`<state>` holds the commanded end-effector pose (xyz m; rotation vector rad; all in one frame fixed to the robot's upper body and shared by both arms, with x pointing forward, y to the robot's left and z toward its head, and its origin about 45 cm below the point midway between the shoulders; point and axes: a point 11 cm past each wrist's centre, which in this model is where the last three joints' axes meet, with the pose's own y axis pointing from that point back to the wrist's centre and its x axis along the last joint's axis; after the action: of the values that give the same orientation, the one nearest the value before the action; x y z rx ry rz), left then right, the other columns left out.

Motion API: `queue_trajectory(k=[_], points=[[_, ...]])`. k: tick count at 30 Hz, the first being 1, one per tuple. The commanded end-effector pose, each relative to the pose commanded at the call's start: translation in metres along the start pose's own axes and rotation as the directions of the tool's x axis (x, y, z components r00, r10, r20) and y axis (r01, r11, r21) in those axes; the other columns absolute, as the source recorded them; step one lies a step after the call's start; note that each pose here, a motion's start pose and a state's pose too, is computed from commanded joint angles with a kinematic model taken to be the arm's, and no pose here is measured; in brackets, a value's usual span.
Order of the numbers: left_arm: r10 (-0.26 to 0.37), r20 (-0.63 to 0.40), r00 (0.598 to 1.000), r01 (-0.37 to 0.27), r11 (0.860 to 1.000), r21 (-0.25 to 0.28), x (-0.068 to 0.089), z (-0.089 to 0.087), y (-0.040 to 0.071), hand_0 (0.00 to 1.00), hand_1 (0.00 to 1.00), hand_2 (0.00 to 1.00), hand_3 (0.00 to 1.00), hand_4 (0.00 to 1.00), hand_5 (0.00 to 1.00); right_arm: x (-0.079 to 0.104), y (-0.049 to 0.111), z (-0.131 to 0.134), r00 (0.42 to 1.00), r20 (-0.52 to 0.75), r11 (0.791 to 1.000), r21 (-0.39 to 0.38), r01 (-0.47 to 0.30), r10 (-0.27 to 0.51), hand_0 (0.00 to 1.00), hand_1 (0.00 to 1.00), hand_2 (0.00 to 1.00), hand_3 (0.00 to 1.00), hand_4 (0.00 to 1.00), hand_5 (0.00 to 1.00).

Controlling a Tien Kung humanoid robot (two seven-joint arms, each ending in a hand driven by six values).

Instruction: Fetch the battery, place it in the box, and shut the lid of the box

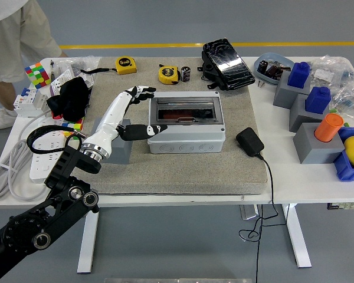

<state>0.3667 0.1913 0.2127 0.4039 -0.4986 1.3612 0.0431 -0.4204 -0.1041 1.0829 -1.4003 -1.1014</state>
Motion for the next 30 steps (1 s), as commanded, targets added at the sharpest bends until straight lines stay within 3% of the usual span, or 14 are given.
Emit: queue_trajectory(k=[15,30], points=[[0.162,-0.042,0.986,-0.159,0.984,0.078,0.062,-0.032,0.007,0.730,0.746,0.717,0.715,0.964,0.136,0.000,0.000,-0.006,1.000,0.009,1.000,0.012,-0.001,0.001,0.699,0.726,0.719,0.701,0.998,0.704],[0.239,-0.055,0.969,-0.232,0.966,0.112,0.090,-0.045,0.015,0.723,0.744,0.701,0.712,0.955,0.147,-0.001,0.001,-0.011,1.000,0.012,1.000,0.022,0.001,-0.001,0.700,0.726,0.719,0.701,0.998,0.705]])
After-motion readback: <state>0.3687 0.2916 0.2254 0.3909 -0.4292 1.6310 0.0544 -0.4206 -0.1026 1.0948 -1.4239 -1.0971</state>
